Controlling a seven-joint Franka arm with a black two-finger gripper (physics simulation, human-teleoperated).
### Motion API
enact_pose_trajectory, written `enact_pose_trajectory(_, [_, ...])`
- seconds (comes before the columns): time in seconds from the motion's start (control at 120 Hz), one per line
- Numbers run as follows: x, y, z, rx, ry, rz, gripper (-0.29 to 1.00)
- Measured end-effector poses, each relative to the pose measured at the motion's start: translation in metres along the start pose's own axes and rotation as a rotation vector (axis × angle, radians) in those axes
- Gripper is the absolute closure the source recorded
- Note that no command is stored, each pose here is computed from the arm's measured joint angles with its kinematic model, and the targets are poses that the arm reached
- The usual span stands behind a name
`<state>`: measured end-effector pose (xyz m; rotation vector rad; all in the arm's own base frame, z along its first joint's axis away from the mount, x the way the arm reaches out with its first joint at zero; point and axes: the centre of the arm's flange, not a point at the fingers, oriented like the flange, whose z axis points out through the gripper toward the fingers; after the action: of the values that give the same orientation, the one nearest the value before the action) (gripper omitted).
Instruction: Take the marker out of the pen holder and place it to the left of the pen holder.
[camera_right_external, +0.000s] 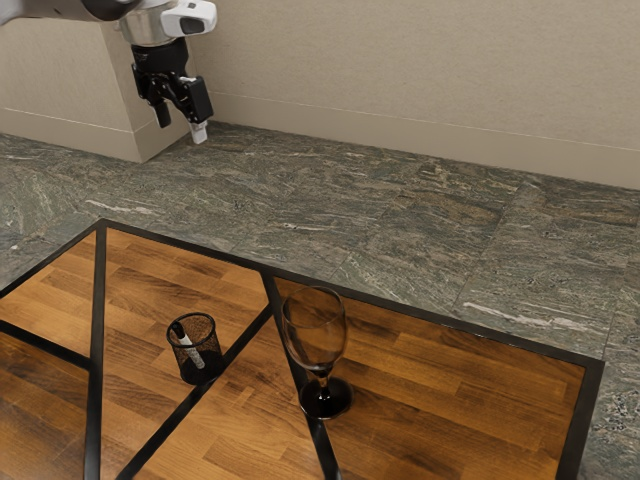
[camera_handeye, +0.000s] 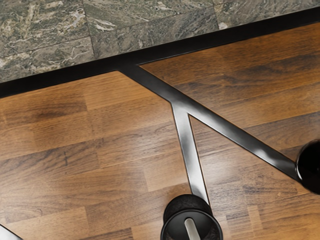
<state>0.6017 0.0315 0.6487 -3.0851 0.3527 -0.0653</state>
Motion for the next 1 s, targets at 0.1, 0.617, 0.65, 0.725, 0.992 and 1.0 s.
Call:
enact_pose_trajectory(0.1, [0.0, 0.0, 0.0, -0.011, 0.002, -0.002, 0.0])
enact_pose_trajectory(0.617, [0.061, -0.044, 0.229, -0.034, -0.224, -0.04, 0.0])
enact_pose_trajectory(0.65, [0.054, -0.052, 0.242, -0.046, -0.245, -0.05, 0.0])
enact_pose_trajectory(0.725, [0.024, -0.058, 0.265, -0.077, -0.286, -0.062, 0.0])
enact_pose_trajectory(0.992, [-0.049, -0.039, 0.297, -0.16, -0.287, -0.085, 0.0])
enact_pose_trajectory(1.0, [-0.05, -0.038, 0.298, -0.163, -0.287, -0.087, 0.0])
